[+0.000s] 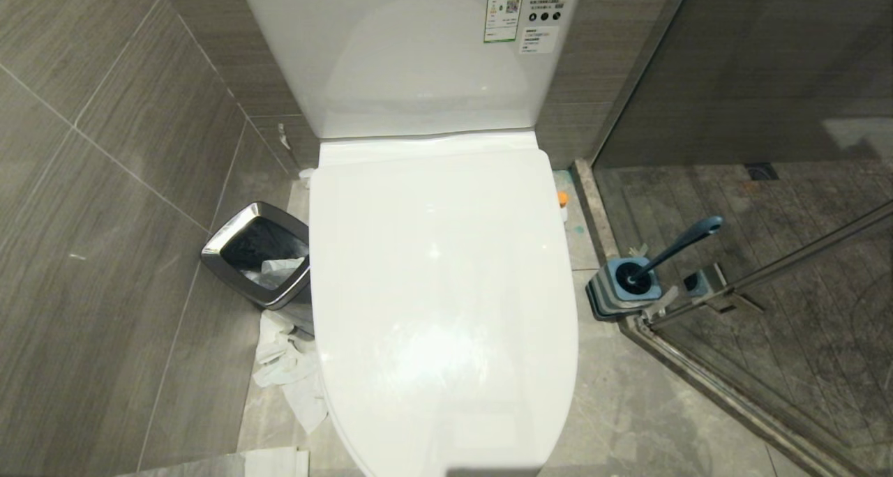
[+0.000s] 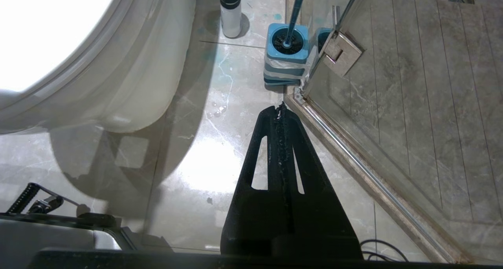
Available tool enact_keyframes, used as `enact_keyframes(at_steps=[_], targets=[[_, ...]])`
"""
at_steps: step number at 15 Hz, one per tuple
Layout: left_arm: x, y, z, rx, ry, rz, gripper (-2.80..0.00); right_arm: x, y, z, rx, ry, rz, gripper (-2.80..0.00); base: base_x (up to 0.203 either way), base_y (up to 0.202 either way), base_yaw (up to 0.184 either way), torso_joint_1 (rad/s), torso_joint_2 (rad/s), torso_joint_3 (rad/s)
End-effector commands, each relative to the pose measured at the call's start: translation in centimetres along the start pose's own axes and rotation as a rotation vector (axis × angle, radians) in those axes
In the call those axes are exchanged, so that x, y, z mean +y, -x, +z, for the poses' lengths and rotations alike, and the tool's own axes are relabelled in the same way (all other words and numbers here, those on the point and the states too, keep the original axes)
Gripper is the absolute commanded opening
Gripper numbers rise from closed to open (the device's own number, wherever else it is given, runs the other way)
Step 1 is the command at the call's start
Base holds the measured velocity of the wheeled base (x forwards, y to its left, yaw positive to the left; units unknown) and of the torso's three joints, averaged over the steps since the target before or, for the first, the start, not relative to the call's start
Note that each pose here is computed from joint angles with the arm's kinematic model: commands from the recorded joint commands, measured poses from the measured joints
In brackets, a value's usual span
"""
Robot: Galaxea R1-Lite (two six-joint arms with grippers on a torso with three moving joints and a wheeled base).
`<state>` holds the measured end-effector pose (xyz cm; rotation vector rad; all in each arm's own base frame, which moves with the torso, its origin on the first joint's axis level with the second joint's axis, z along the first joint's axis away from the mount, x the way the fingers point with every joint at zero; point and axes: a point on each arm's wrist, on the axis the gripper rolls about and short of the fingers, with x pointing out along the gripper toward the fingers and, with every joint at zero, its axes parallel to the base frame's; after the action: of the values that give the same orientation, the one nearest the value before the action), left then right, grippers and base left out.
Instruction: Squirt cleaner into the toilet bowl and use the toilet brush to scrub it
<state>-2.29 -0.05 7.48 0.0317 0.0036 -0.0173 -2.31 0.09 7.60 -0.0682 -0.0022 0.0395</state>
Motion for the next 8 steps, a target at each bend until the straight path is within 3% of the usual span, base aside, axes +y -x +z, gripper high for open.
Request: enact_keyframes(at_steps=[1, 8], targets=[[0.00, -0.03, -0.04, 0.004, 0.000, 0.000, -2.80, 0.00, -0.01, 0.00, 0.001, 0.001, 0.001, -2.80, 0.000, 0.000, 0.000, 0.000, 0.00, 0.000], [0.00, -0.02, -0.01, 0.003, 0.000, 0.000, -2.80, 0.00, -0.01, 0.00, 0.001, 0.001, 0.000, -2.80, 0.000, 0.000, 0.000, 0.000, 0.00, 0.000]])
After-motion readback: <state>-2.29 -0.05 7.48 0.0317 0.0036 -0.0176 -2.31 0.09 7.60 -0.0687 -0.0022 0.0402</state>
